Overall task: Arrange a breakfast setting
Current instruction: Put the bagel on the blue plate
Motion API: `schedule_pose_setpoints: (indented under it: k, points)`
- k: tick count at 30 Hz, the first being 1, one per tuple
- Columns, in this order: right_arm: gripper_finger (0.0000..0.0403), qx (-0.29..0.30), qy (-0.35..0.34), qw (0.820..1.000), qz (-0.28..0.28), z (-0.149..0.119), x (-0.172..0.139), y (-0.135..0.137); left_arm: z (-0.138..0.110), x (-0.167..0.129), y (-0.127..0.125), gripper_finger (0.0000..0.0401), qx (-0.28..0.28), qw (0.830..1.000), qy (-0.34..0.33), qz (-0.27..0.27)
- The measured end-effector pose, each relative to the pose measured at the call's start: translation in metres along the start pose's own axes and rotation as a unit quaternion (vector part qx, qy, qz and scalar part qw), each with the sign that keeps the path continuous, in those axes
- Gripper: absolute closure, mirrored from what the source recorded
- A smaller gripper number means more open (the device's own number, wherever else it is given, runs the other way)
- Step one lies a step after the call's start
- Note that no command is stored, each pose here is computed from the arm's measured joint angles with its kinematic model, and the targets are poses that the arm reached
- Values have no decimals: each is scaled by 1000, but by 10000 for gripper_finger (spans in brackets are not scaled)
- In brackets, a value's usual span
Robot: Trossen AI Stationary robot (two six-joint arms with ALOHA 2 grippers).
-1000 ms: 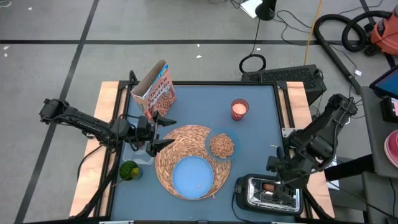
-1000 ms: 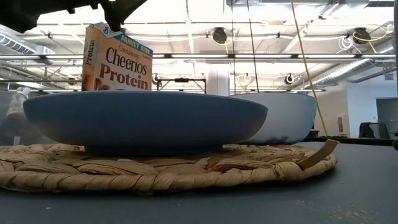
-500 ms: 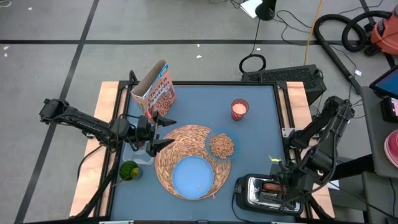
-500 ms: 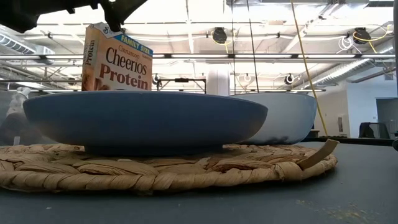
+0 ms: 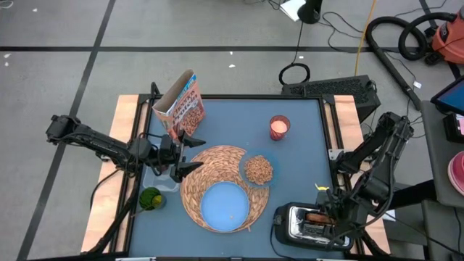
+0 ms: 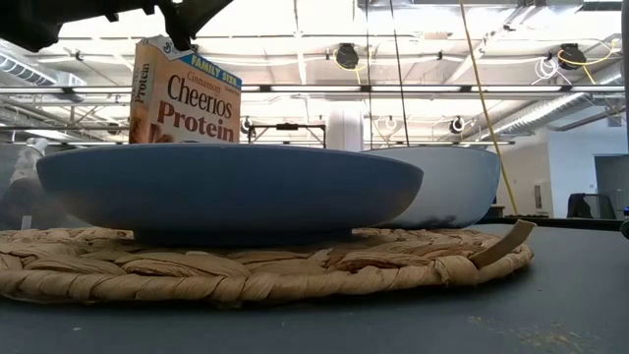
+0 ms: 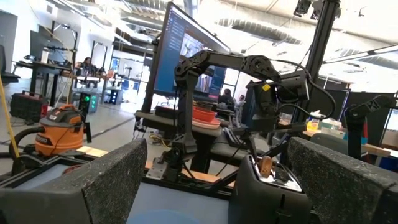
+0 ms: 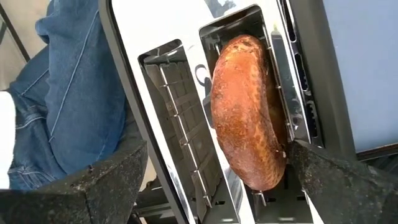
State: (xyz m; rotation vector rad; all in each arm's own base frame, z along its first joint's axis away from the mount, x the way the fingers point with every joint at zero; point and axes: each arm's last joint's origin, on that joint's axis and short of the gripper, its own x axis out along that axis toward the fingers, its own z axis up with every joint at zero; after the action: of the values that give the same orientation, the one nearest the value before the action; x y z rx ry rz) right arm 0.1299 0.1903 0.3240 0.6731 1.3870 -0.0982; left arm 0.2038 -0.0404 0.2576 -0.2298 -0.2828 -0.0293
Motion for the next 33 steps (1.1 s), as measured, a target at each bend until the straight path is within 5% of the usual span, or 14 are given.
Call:
schedule_pose_setpoints:
  k: [16,33]
  points:
    - [14,-96,-18,992,82,2,0,16,0,0,0,7,1,1000,0,0]
    - [14,-92,2,994,54,0,17,7,0,0,0,6,1,1000,0,0]
